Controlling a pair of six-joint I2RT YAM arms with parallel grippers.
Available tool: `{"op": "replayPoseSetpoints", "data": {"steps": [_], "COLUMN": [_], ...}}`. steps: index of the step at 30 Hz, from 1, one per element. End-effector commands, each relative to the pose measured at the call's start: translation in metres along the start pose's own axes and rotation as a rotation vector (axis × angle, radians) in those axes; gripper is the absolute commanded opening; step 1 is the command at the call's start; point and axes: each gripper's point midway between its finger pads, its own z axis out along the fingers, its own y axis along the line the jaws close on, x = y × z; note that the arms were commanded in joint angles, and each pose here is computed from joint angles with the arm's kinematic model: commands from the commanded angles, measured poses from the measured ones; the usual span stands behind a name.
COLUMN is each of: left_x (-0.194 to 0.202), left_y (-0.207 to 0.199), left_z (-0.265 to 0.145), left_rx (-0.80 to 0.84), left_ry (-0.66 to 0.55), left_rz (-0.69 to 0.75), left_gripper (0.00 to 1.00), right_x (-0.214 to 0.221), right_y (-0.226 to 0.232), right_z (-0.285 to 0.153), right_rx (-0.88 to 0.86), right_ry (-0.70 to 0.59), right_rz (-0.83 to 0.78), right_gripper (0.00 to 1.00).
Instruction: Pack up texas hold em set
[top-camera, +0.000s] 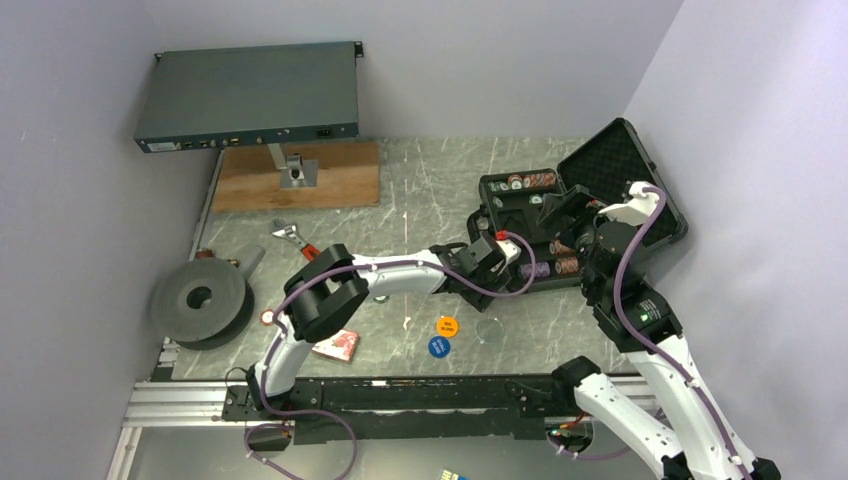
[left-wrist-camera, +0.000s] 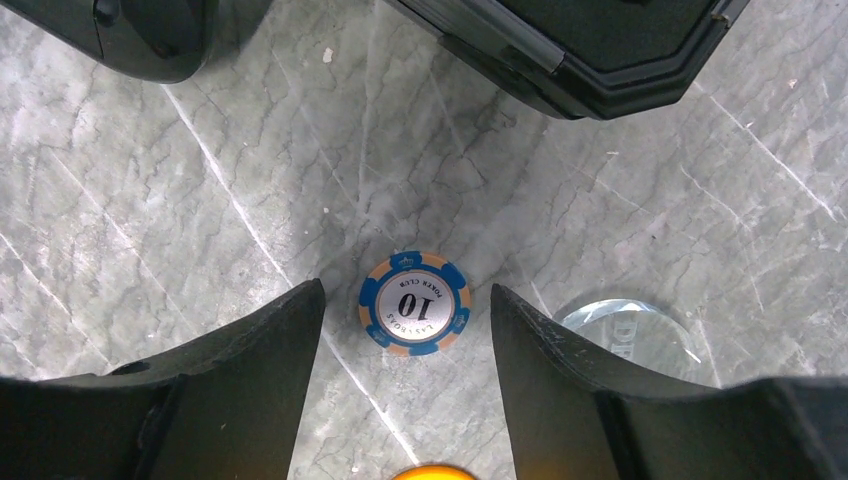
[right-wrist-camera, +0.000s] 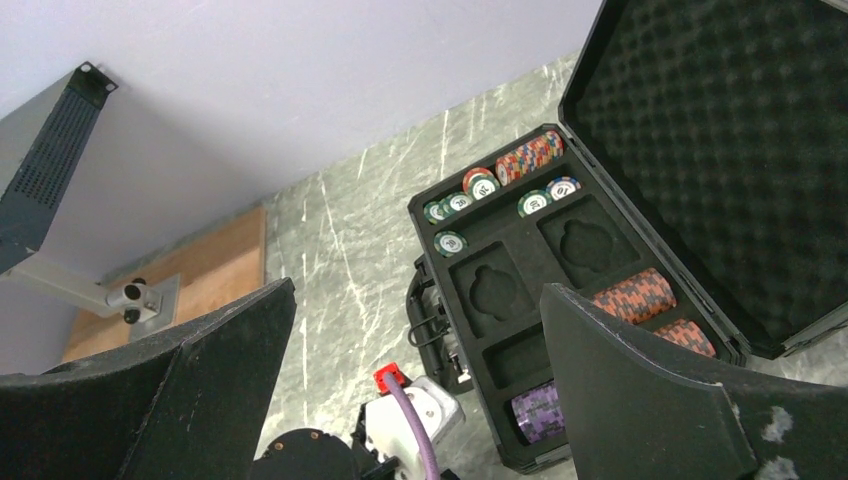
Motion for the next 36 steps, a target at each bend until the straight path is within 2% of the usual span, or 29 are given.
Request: {"op": "replayPoseSetpoints", "data": {"steps": [1, 6, 13, 15, 18, 22, 24, 31, 36], "left_x": [0.014, 0.023, 0.034, 0.038, 0.045, 0.053, 0.057, 0.066, 0.06], "left_y": [-0.001, -0.005, 0.004, 0.007, 0.006, 0.001, 0.001, 0.004, 0.003], "left_z": [0.0, 0.002, 0.006, 0.007, 0.006, 0.008, 0.009, 0.011, 0.001], "left_rx": [-0.033, -0.027, -0.123, -0.142, -0.145, -0.134, -0.128, -0.138, -0.135], "left_ry": [0.046, 0.057, 0.11, 0.121, 0.129, 0.151, 0.153, 0.172, 0.147], "left_rz": [-0.011, 0.008, 0.042, 0.043, 0.05, 0.048, 0.038, 0.034, 0.029], "left_gripper": [0.69, 0.68, 0.53, 0.56, 0.65, 0.64, 0.6, 0.32, 0.27], "right_x": [-0.008, -0.005, -0.003, -0.002, 0.0, 0.001, 0.002, 0.002, 0.001], "right_y": [0.003, 0.004, 0.003, 0.003, 0.003, 0.003, 0.003, 0.003, 0.004], "right_z": [0.002, 0.005, 0.006, 0.006, 0.007, 0.008, 0.009, 0.009, 0.009], "right_rx": [0.0, 0.0, 0.003, 0.004, 0.003, 0.002, 0.003, 0.003, 0.001], "right_ry": [-0.037, -0.03, -0.029, -0.027, -0.023, -0.022, -0.02, -0.02, -0.021], "right_rz": [0.003, -0.002, -0.005, -0.007, -0.01, -0.009, -0.011, -0.014, -0.01], "right_gripper": [0.96, 0.96, 0.96, 0.96, 0.96, 0.96, 0.96, 0.96, 0.96]}}
